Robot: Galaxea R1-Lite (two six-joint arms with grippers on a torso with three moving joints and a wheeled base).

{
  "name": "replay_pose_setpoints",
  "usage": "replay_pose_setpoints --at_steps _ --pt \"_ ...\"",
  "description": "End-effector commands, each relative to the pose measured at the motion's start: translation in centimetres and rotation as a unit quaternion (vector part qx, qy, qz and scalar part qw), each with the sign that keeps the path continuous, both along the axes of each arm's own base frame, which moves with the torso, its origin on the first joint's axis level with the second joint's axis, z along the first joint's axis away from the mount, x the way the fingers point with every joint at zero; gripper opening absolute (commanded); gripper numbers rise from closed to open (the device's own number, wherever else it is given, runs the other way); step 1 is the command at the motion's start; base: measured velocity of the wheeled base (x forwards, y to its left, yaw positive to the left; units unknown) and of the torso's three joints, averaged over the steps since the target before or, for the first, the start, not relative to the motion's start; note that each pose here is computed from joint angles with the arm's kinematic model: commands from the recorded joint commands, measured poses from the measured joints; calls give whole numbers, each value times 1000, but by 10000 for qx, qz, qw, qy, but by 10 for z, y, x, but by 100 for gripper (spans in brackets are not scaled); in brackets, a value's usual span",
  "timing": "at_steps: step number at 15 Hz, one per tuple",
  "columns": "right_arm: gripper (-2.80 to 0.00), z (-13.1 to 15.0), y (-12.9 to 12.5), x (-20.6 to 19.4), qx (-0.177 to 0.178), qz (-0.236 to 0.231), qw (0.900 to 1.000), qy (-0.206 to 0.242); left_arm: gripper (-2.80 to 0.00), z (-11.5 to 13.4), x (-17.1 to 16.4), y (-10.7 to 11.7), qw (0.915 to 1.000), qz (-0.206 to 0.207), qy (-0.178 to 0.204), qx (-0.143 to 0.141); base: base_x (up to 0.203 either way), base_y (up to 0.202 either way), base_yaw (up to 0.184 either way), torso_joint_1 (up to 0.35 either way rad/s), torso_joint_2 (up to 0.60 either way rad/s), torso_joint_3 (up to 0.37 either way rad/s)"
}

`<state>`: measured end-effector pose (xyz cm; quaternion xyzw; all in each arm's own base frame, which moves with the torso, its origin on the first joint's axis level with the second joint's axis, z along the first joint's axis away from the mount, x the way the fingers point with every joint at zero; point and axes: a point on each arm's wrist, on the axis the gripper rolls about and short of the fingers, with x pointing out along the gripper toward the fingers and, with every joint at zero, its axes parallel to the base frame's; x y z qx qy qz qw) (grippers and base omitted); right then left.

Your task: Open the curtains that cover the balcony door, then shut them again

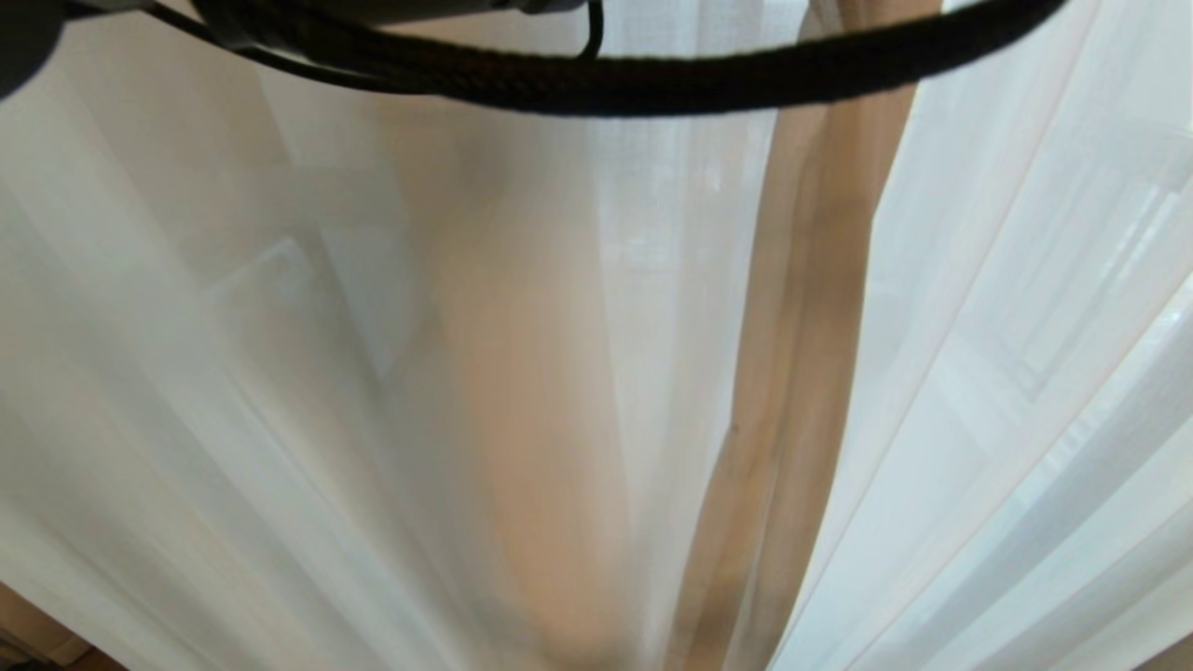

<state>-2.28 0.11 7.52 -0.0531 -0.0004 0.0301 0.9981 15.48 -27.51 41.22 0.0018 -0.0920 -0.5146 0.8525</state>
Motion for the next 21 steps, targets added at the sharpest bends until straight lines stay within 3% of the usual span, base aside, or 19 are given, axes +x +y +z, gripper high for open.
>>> replay_pose_setpoints --at_steps 1,11,16,21 --pt "-280 0 0 0 -5 6 10000 -1 -280 -7 -1 -12 9999 -101 53 83 0 0 0 0 0 0" --pt "-280 0 0 0 -5 6 10000 -3 -280 -11 -1 -24 9999 -122 80 67 0 0 0 0 0 0" --pt "-280 0 0 0 -5 6 10000 -4 -280 -11 8 -22 9992 380 112 -5 0 0 0 0 0 0" --pt "-280 0 0 0 -5 6 10000 3 -280 -11 8 -21 9991 414 96 -14 0 0 0 0 0 0"
